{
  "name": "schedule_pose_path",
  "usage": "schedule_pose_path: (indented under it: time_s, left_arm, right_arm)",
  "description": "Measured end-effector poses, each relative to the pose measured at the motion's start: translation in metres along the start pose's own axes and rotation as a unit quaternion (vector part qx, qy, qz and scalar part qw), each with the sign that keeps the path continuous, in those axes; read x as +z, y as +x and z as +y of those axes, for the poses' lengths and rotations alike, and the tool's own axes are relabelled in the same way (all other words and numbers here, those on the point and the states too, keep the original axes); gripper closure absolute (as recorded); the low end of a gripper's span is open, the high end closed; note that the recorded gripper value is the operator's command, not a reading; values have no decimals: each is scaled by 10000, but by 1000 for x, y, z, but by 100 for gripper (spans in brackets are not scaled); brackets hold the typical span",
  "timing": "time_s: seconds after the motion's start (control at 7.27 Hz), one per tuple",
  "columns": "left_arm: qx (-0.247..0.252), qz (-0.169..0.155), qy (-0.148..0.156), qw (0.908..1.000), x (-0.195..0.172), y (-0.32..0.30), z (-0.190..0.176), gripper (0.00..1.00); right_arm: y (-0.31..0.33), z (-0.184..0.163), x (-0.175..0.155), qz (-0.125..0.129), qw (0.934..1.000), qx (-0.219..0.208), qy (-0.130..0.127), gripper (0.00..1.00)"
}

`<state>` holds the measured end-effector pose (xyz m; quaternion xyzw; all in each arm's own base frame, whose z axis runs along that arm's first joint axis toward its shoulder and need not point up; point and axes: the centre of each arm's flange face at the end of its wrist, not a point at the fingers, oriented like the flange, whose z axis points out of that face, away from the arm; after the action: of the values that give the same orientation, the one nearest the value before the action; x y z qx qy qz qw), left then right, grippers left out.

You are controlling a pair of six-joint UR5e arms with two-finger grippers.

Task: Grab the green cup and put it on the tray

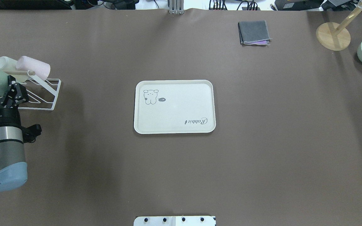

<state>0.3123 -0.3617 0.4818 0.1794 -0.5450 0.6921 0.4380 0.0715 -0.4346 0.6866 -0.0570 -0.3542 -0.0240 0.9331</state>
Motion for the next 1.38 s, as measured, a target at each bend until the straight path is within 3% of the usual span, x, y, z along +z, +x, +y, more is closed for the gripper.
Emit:
schedule_pose_path:
  time_s: [0.41, 0.69, 1.1, 1.38]
  left_arm:
    - [-318, -53, -24, 9995, -3, -3, 29, 100]
    - [-897, -246, 93, 9956, -10, -11, 44, 100]
    - [-1899, -612, 458, 9788, -24, -18, 43, 100]
    - [-2708, -750, 871, 9557, -37, -28, 43, 100]
  right_arm:
    - [-1, -3, -2, 29, 10000, -26, 20, 0]
    - [-2, -4, -3, 51, 10000, -39, 31, 0]
    - [2, -4, -2, 178, 9998, -43, 21, 0]
    - [3, -3, -3, 248, 9997, -34, 24, 0]
